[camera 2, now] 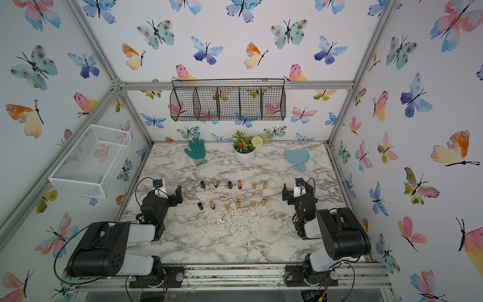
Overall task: Open the lipstick cap
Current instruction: Reset both arms
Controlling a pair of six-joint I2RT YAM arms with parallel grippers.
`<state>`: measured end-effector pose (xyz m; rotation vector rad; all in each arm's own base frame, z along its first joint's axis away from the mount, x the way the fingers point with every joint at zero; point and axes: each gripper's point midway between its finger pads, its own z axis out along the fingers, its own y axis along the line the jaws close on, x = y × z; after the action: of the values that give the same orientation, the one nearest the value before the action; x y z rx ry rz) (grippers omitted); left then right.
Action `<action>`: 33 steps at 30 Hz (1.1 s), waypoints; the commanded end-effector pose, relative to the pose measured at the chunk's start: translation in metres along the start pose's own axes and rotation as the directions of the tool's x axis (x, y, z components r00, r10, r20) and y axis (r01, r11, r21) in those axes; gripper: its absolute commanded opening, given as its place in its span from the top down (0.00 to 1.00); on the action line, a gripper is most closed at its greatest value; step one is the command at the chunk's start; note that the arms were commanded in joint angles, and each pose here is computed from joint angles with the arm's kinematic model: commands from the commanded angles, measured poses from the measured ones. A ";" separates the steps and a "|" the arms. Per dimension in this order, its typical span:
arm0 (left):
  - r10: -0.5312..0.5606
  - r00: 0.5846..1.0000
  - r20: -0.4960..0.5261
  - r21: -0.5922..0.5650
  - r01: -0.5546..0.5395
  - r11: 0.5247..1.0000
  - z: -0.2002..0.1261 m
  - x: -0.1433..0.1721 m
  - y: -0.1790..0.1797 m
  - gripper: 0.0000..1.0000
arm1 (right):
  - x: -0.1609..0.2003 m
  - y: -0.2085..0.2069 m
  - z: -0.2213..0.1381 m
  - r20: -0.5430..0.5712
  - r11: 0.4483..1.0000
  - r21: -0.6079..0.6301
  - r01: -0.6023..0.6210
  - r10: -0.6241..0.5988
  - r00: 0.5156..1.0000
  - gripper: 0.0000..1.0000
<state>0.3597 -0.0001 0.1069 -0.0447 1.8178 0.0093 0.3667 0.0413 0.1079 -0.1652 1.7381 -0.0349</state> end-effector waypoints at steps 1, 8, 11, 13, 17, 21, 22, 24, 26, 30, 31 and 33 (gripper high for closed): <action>0.009 1.000 0.030 0.025 -0.010 1.000 0.001 -0.009 -0.005 0.02 | 0.000 -0.003 0.003 0.000 1.000 0.009 -0.007 0.007 1.000 0.02; 0.009 1.000 0.029 0.025 -0.010 1.000 0.001 -0.009 -0.005 0.02 | -0.017 -0.016 -0.043 0.167 0.997 0.060 -0.050 0.039 0.985 0.02; 0.009 1.000 0.029 0.025 -0.010 1.000 0.001 -0.009 -0.005 0.02 | -0.020 -0.008 -0.041 0.195 0.999 0.022 -0.024 0.019 0.981 0.02; 0.009 1.000 0.027 0.024 -0.010 1.000 0.001 -0.008 -0.005 0.02 | -0.014 -0.006 -0.032 0.151 1.000 0.012 -0.019 0.017 0.988 0.02; 0.009 1.000 0.030 0.025 -0.010 1.000 0.001 -0.009 -0.005 0.02 | -0.007 -0.005 -0.015 0.066 1.000 0.009 -0.011 0.010 0.998 0.02; 0.009 1.000 0.027 0.024 -0.010 1.000 0.001 -0.008 -0.005 0.02 | -0.005 -0.007 -0.005 0.048 1.000 0.023 -0.015 0.014 0.999 0.02; 0.009 1.000 0.029 0.025 -0.010 1.000 0.001 -0.009 -0.005 0.02 | -0.004 -0.008 -0.002 0.028 0.999 0.029 -0.015 0.014 1.000 0.02; 0.009 1.000 0.030 0.025 -0.010 1.000 0.001 -0.009 -0.005 0.02 | 0.001 -0.007 0.003 -0.011 0.999 0.028 -0.023 0.023 1.000 0.02; 0.009 1.000 0.030 0.024 -0.010 1.000 0.001 -0.009 -0.005 0.02 | 0.000 -0.008 0.003 -0.001 0.999 0.029 -0.022 0.022 1.000 0.02; 0.009 0.999 0.031 0.024 -0.010 1.000 0.001 -0.010 -0.005 0.02 | 0.000 -0.008 0.004 -0.003 0.999 0.030 -0.022 0.023 1.000 0.02; 0.009 1.000 0.029 0.025 -0.010 1.000 0.001 -0.009 -0.005 0.02 | 0.000 -0.008 0.004 -0.005 0.999 0.031 -0.021 0.022 1.000 0.02; 0.009 0.999 0.031 0.025 -0.010 1.000 0.001 -0.009 -0.005 0.02 | 0.000 -0.008 0.004 -0.004 0.999 0.031 -0.022 0.022 1.000 0.02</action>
<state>0.3597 -0.0002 0.1069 -0.0444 1.8178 0.0090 0.3680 0.0373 0.1063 -0.1460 1.7405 -0.0389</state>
